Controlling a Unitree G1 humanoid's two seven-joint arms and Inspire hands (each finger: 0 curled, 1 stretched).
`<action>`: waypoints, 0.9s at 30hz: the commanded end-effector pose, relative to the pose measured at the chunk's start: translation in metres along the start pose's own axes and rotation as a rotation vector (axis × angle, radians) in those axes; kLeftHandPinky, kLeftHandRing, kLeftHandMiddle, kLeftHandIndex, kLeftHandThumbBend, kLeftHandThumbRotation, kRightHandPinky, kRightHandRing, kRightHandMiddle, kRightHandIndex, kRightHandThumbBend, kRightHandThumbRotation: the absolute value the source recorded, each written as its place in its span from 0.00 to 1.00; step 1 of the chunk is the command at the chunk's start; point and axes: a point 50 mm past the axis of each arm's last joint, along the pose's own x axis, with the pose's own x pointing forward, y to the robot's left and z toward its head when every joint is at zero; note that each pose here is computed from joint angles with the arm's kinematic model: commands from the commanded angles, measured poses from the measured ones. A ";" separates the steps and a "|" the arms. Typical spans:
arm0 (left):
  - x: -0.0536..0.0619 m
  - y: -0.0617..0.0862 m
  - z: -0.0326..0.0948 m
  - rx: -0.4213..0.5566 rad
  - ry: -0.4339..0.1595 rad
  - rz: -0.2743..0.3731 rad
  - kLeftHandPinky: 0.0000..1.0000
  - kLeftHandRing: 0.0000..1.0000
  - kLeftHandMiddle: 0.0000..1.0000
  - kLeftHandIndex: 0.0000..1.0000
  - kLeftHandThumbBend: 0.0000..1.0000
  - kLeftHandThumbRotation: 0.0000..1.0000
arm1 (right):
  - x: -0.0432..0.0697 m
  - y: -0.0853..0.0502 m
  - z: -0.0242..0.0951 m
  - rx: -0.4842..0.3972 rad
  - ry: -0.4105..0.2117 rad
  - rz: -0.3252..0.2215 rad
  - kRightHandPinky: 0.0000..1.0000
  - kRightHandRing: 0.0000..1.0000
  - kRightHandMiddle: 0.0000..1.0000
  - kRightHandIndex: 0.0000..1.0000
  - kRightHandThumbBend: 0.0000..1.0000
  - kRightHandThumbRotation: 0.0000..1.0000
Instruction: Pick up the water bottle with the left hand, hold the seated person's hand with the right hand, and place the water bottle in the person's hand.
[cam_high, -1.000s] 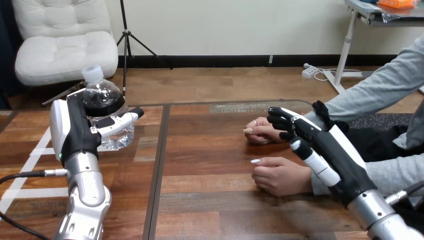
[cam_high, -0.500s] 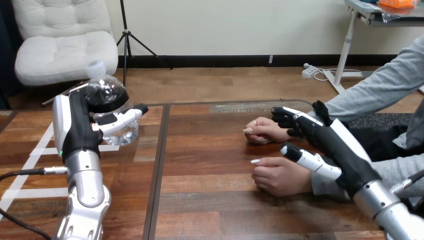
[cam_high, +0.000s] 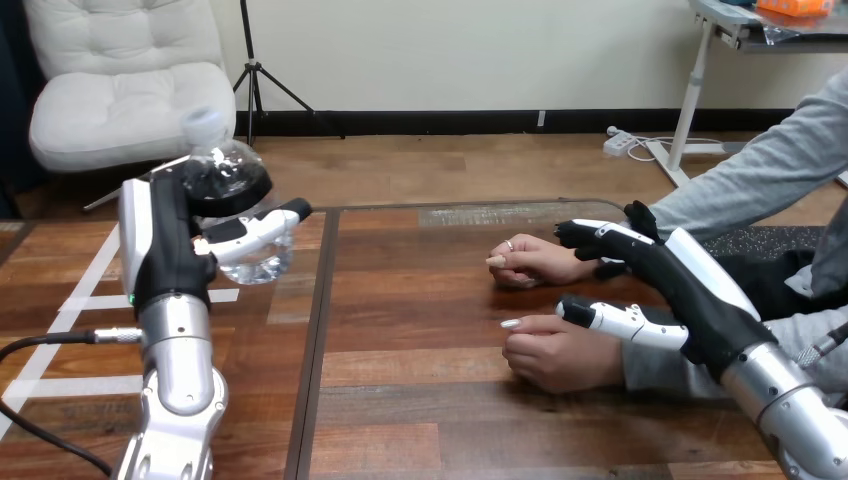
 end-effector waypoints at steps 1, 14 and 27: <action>0.007 0.004 0.029 -0.036 -0.115 0.017 0.27 0.34 0.39 0.42 0.77 0.00 | 0.017 -0.018 0.013 -0.065 -0.054 -0.029 0.74 0.83 0.85 0.85 1.00 0.77; 0.002 0.003 0.035 -0.049 -0.140 -0.010 0.28 0.34 0.39 0.41 0.78 0.00 | 0.022 -0.022 0.007 -0.102 -0.023 0.007 0.74 0.84 0.86 0.85 1.00 0.67; 0.000 0.002 0.037 -0.056 -0.145 -0.043 0.29 0.34 0.39 0.41 0.77 0.00 | 0.025 -0.024 -0.002 -0.141 0.019 0.052 0.74 0.85 0.87 0.86 1.00 0.61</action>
